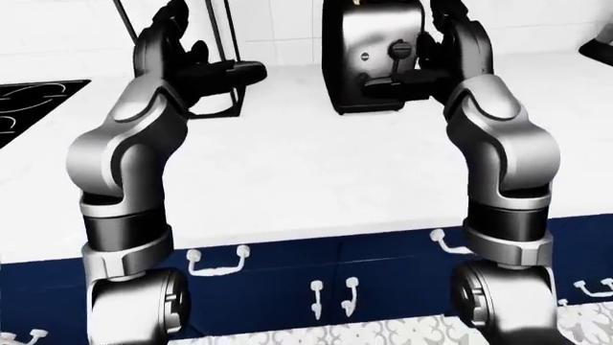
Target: Push down the lever of the toaster to turn it on.
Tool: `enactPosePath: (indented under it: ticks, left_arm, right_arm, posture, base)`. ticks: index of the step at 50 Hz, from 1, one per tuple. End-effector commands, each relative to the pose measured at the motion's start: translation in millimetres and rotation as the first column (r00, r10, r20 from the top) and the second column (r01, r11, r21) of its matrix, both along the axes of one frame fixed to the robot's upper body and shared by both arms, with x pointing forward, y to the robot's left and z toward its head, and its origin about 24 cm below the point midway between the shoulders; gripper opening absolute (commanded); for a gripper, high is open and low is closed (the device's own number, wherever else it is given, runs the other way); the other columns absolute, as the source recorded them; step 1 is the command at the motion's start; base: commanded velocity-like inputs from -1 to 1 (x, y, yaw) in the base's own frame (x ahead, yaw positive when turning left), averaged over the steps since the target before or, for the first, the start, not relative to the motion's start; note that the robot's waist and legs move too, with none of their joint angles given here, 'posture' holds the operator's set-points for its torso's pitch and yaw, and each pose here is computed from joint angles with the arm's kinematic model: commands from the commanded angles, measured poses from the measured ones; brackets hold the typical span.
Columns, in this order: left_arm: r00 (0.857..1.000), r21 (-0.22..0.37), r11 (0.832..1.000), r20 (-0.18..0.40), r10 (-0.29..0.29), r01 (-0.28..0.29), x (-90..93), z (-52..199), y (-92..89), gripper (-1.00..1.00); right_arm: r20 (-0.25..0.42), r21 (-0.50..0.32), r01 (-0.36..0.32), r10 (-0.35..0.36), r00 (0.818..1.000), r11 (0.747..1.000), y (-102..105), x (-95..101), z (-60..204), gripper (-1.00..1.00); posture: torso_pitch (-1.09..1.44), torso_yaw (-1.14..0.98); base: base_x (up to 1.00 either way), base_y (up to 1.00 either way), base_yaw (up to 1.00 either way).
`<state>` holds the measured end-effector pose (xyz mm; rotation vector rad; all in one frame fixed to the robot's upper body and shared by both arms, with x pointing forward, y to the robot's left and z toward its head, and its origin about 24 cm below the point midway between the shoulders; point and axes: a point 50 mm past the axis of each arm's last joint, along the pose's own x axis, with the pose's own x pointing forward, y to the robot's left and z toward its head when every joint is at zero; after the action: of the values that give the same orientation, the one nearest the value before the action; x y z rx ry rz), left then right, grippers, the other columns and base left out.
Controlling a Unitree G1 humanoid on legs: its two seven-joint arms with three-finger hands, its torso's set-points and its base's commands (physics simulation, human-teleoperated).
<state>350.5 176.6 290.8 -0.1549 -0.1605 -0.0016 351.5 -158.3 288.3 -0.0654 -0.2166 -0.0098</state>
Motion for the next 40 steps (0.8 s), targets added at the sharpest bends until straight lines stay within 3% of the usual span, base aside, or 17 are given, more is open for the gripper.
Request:
enactPosePath:
  ticks: [1, 23, 40]
  left_arm:
    - [0.995, -0.006, 1.000, 0.104, 0.007, -0.007, -7.4, 22.0, 1.8, 1.00]
    - [0.995, -0.009, 1.000, 0.104, 0.008, -0.007, -7.0, 22.5, 2.1, 1.00]
    - [0.994, -0.008, 1.000, 0.106, 0.006, -0.005, -8.2, 23.4, 1.1, 1.00]
  right_arm:
    - [0.114, -0.002, -0.018, 0.018, 0.993, 1.000, 3.0, -8.4, 23.6, 1.00]
    - [0.109, -0.017, -0.040, 0.042, 0.993, 0.999, 9.8, -9.3, 22.0, 1.00]
    - [0.127, -0.011, -0.044, 0.045, 0.991, 0.999, 10.6, -10.8, 24.2, 1.00]
  posture:
    - [0.00, 0.00]
    - [0.00, 0.00]
    - [0.00, 0.00]
  base:
    - [0.12, 0.00, 0.00]
    - [0.25, 0.00, 0.00]
    - [0.00, 0.07, 0.00]
